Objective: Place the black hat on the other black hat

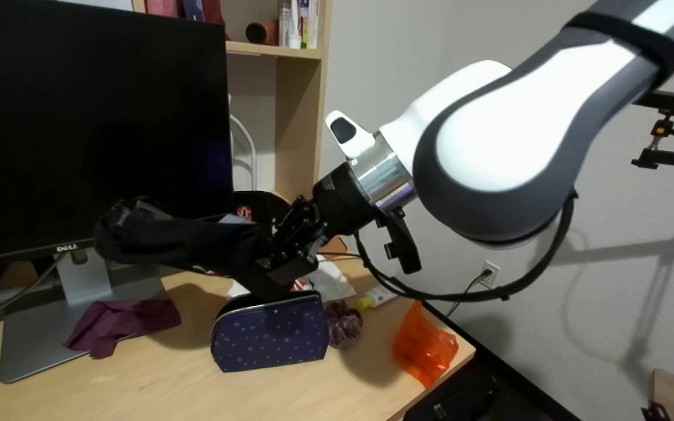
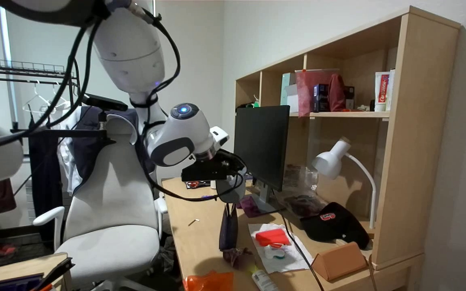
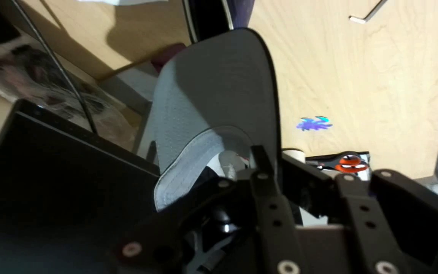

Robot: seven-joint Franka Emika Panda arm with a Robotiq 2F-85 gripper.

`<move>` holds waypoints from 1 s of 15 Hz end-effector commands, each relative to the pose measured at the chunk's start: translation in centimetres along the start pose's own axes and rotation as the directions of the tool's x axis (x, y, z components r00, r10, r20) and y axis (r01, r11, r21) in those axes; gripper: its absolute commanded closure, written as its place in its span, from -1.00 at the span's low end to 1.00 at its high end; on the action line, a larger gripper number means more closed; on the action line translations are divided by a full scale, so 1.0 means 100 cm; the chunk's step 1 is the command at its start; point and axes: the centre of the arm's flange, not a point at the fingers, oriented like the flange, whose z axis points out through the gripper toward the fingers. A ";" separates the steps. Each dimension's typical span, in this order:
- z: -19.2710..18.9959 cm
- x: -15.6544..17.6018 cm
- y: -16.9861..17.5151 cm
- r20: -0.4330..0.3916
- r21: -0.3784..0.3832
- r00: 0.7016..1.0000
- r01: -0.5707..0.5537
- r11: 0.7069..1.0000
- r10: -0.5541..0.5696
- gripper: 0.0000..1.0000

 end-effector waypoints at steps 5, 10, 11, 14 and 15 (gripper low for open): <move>-0.009 0.002 -0.006 0.004 -0.019 0.999 -0.036 0.999 0.037 0.81; -0.031 0.009 0.048 -0.144 0.085 0.976 -0.153 0.985 0.164 0.81; -0.039 0.006 0.067 -0.154 0.088 0.965 -0.202 0.976 0.213 0.81; -0.064 -0.016 0.110 -0.133 -0.006 0.920 -0.372 0.928 0.368 0.82; -0.072 -0.027 0.120 -0.123 -0.052 0.903 -0.421 0.906 0.413 0.83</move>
